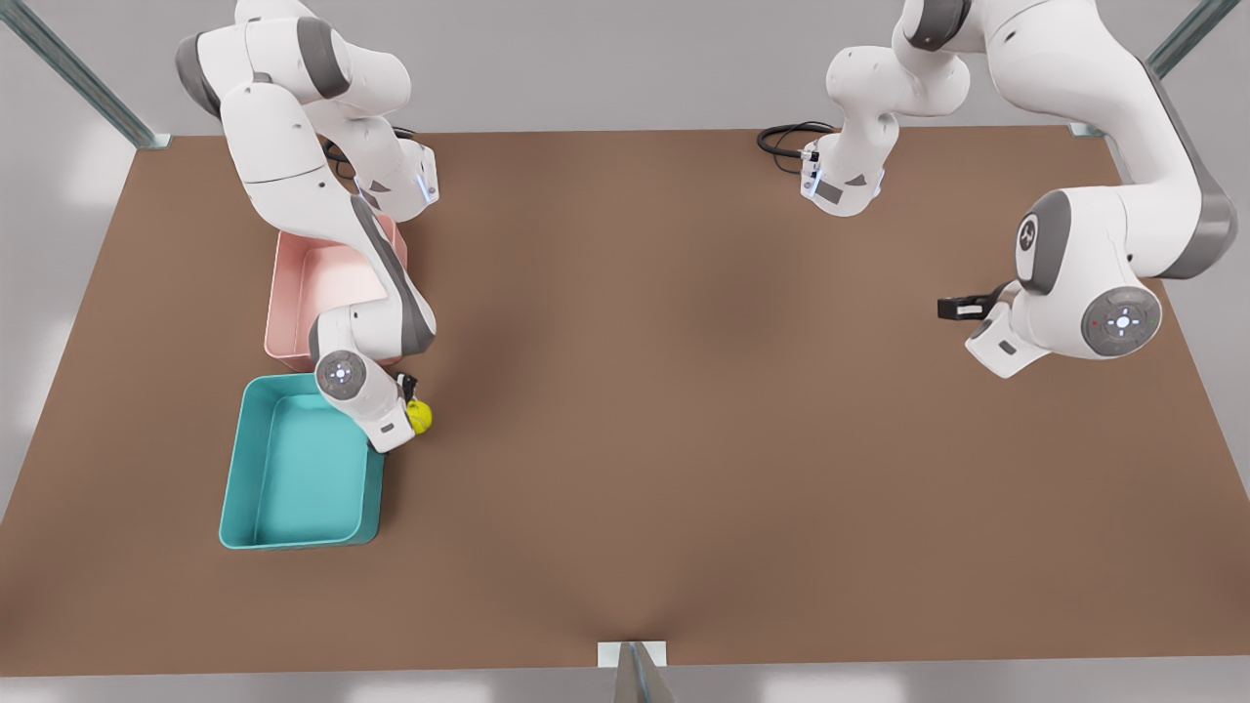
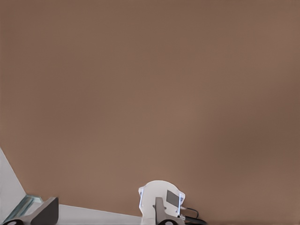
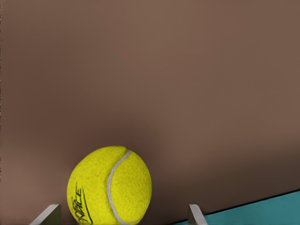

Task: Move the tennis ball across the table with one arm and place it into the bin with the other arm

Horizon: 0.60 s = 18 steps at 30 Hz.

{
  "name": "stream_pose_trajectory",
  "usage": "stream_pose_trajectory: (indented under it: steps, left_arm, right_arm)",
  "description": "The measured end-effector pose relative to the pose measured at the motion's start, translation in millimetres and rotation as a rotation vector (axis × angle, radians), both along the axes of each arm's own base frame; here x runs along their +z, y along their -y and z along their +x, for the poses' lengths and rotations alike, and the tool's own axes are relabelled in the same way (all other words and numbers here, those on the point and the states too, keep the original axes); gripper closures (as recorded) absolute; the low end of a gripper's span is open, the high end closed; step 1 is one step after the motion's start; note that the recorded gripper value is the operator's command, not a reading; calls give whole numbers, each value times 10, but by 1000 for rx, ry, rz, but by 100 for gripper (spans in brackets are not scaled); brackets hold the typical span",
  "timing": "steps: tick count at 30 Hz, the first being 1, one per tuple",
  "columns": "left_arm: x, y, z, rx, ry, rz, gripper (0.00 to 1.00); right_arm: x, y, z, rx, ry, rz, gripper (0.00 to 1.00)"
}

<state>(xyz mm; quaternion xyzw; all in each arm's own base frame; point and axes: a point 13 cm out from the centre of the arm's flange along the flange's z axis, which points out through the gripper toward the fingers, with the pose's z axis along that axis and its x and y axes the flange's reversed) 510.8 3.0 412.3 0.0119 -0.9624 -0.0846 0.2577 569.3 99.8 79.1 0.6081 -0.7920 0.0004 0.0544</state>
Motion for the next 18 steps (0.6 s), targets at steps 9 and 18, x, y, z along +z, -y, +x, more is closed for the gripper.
stream_pose_trajectory:
  steps: [9,18]
  left_arm:
    - [-15,-5,3,7,-2,5,0]
    - [-33,-2,6,12,-4,8,0]
  right_arm:
    - [-125,45,-82,44,-10,6,0]
    - [-274,-7,-87,78,-6,17,0]
